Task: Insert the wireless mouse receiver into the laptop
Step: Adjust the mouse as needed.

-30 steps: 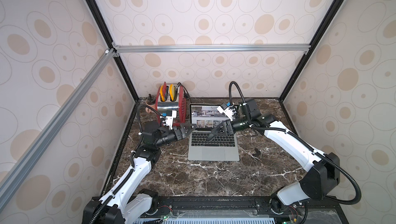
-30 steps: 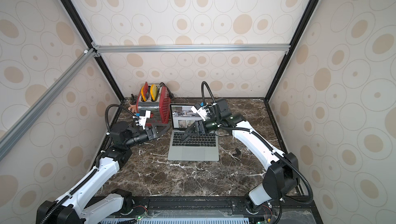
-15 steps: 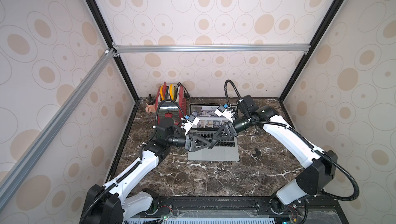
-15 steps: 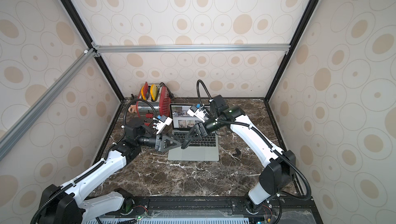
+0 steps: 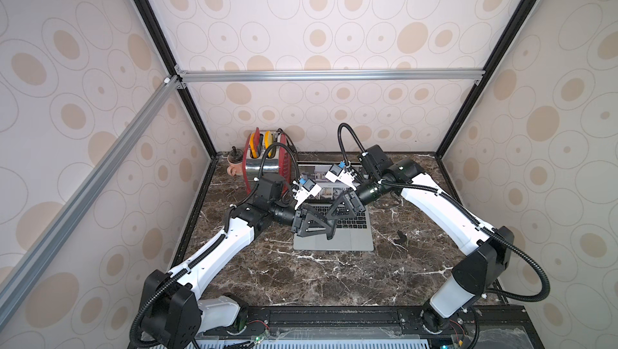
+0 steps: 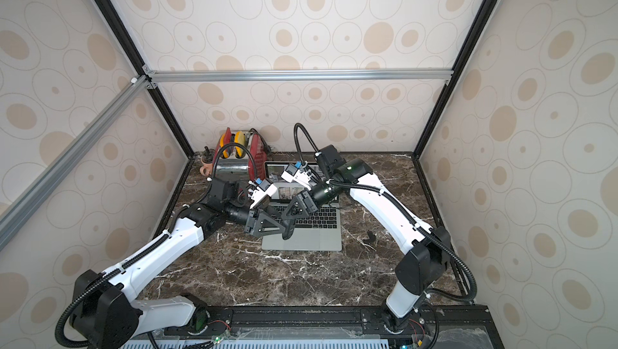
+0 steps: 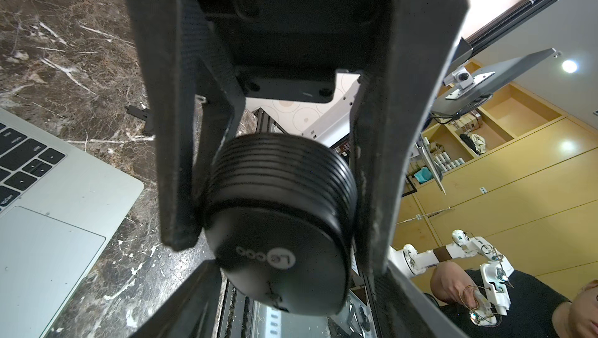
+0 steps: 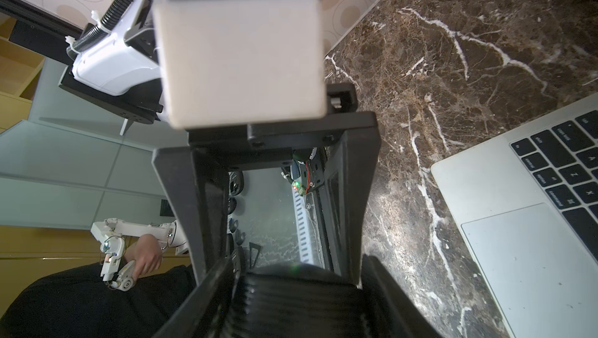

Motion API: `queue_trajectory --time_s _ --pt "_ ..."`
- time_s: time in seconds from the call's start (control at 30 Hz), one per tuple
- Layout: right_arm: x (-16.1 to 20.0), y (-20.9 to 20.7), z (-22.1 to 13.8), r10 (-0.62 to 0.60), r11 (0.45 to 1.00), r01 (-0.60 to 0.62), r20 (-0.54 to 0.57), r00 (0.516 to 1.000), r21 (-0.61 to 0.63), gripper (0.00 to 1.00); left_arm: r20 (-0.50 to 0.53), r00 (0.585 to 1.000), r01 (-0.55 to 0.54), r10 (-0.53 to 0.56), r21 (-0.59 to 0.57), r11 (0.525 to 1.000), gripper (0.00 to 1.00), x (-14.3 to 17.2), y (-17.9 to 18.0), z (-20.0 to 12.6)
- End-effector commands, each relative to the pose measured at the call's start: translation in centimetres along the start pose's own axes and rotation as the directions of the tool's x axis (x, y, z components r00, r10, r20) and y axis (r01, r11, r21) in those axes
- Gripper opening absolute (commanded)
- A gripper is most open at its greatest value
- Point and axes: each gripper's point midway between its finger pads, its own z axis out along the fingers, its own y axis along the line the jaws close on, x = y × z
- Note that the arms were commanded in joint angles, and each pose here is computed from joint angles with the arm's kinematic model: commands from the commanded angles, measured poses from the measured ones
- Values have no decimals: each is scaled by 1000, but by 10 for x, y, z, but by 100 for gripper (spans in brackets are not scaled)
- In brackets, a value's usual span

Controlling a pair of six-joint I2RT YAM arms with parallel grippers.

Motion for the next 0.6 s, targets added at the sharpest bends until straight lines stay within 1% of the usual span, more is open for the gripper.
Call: queue_trajectory --time_s 0.0,0.1,0.2,0.23,0.3,0.4,0.57 --pt "-6 11 2 -47 999 47 4 999 -25 1 9 994 -113 113 -18 993 77 -10 -13 -1" --pt "-9 9 1 -49 999 49 23 999 -2 0 47 989 -139 143 -76 987 81 -16 -13 -5" --pt "-13 13 -2 -60 998 61 51 997 -3 0 76 985 -140 154 -163 977 86 -19 -4 -11" --pt "-15 17 -3 -67 998 68 60 996 -12 0 80 985 -139 154 -166 976 87 -19 -3 -12" --pt "-17 21 -5 -85 996 86 82 993 -18 0 86 986 -133 146 -146 980 87 -19 -3 -12" --pt "-21 26 -6 -95 995 99 104 990 -31 0 95 984 -141 149 -80 987 87 -21 -12 -10" --pt "-21 36 1 -122 990 128 95 988 -55 0 114 976 -186 187 -22 982 85 -30 -31 -12"
